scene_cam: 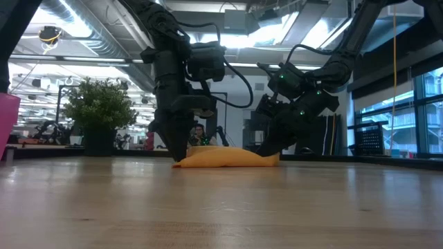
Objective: Roll microfiber towels into tight, uniform cylinder then place into a basket
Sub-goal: Roll the orange microfiber towel
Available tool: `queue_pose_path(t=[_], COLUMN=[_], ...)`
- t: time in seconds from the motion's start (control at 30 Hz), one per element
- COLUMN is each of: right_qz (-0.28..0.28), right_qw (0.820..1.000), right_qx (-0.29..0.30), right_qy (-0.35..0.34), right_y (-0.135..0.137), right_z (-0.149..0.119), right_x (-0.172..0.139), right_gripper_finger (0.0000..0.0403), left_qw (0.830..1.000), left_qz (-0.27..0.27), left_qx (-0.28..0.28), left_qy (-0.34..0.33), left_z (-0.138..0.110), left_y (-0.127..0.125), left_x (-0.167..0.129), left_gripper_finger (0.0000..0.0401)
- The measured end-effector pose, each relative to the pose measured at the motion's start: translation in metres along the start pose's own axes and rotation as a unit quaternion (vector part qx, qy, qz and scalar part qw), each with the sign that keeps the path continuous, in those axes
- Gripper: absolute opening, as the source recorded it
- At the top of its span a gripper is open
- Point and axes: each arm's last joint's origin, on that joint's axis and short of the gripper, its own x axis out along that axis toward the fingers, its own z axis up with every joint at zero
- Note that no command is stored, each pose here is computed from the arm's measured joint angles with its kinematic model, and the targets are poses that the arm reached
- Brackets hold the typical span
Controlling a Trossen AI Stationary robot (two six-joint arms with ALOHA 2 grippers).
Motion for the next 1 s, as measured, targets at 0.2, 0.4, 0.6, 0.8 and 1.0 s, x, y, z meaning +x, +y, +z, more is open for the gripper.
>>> queue_pose_path(t=[0.2,0.4,0.6,0.8,1.0], right_qz=[0.000,0.000,0.000,-0.001,-0.002], right_qw=[1.000,1.000,1.000,1.000,1.000], right_qx=[0.000,0.000,0.000,-0.001,-0.004], right_qy=[0.000,0.000,-0.001,-0.002,-0.009], right_y=[0.000,0.000,0.000,0.000,0.000], right_z=[0.000,0.000,0.000,0.000,0.002], right_x=[0.000,0.000,0.000,0.000,0.000], right_gripper_finger=[0.0150,0.0150,0.0150,0.0150,0.0150], left_qw=[1.000,1.000,1.000,0.999,0.997], left_qz=[0.001,-0.001,-0.004,0.036,0.065], left_qx=[0.001,0.002,0.007,0.035,0.044], left_qy=[0.000,0.000,-0.001,0.002,-0.003], left_z=[0.000,0.000,0.001,0.001,0.000], left_y=[0.000,0.000,0.004,0.005,0.000], left_x=[0.000,0.001,-0.002,-0.017,-0.039], left_gripper_finger=[0.0001,0.0046,0.0128,0.0210,0.0283])
